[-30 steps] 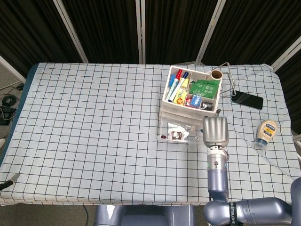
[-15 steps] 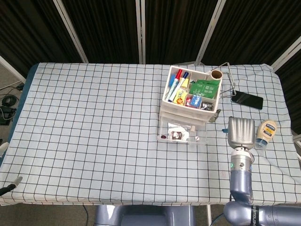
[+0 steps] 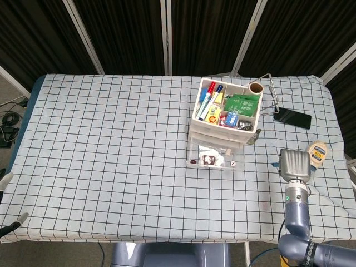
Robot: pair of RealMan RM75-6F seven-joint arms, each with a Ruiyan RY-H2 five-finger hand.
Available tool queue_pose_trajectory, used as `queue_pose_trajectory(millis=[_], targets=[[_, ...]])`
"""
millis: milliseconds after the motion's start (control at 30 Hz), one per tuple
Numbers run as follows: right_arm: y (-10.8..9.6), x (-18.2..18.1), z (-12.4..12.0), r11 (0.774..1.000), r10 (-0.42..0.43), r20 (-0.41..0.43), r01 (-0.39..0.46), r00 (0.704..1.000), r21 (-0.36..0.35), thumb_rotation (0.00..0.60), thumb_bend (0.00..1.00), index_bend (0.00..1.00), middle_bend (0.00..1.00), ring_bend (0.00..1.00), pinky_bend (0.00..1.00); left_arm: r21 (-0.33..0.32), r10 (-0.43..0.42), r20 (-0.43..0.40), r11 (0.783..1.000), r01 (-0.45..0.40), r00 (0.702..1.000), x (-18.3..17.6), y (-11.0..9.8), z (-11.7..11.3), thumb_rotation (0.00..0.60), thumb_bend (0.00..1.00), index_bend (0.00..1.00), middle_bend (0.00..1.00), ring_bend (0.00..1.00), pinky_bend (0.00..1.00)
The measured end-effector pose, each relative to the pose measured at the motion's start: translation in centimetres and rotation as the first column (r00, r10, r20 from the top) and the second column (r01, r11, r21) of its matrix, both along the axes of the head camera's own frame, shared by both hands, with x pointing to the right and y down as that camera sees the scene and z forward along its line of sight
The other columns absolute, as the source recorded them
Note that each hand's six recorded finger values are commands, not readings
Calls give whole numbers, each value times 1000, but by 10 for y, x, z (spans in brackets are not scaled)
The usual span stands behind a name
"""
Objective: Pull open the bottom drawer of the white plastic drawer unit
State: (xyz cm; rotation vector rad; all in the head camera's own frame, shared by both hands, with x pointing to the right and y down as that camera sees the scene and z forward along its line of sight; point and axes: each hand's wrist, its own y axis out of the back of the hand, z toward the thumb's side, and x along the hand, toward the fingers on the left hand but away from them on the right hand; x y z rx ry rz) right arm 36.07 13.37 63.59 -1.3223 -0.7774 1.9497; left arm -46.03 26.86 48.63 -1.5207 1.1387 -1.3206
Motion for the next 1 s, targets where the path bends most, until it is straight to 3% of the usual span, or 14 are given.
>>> queue_pose_trajectory(millis=[433,567,633,733,800,1000], targets=[[13,25,35,998,36,-26,-37,999,-46,600,321,458,1000,1000,918,-20,-2,10,1000,2,1000,0,-2,6,600,21,0,0,0,0],[16,27,37,998,44,-14,-44,999,-48,600,304,422,974,983,859,-22,-2,10,1000,2,1000,1,-2,6,600,21,0,0,0,0],[16,27,36,998,47,-1,-48,999,-42,600,298,390,883,908,794,-21,-4,9,1000,5,1000,0,-2,6,600,21,0,0,0,0],[15,26,31,999,42,24,-42,999,-19,600,282,320,648,717,686,-21,-9,8,1000,10,1000,-1,-2,6,600,21,0,0,0,0],[14,26,26,999,37,48,-37,998,4,600,255,275,470,557,560,-23,-14,8,1000,14,1000,-2,-3,8,600,20,0,0,0,0],[13,25,2,992,5,172,-27,985,126,600,199,125,70,103,197,-47,-17,18,999,18,1000,-3,-7,17,600,19,0,0,0,0]])
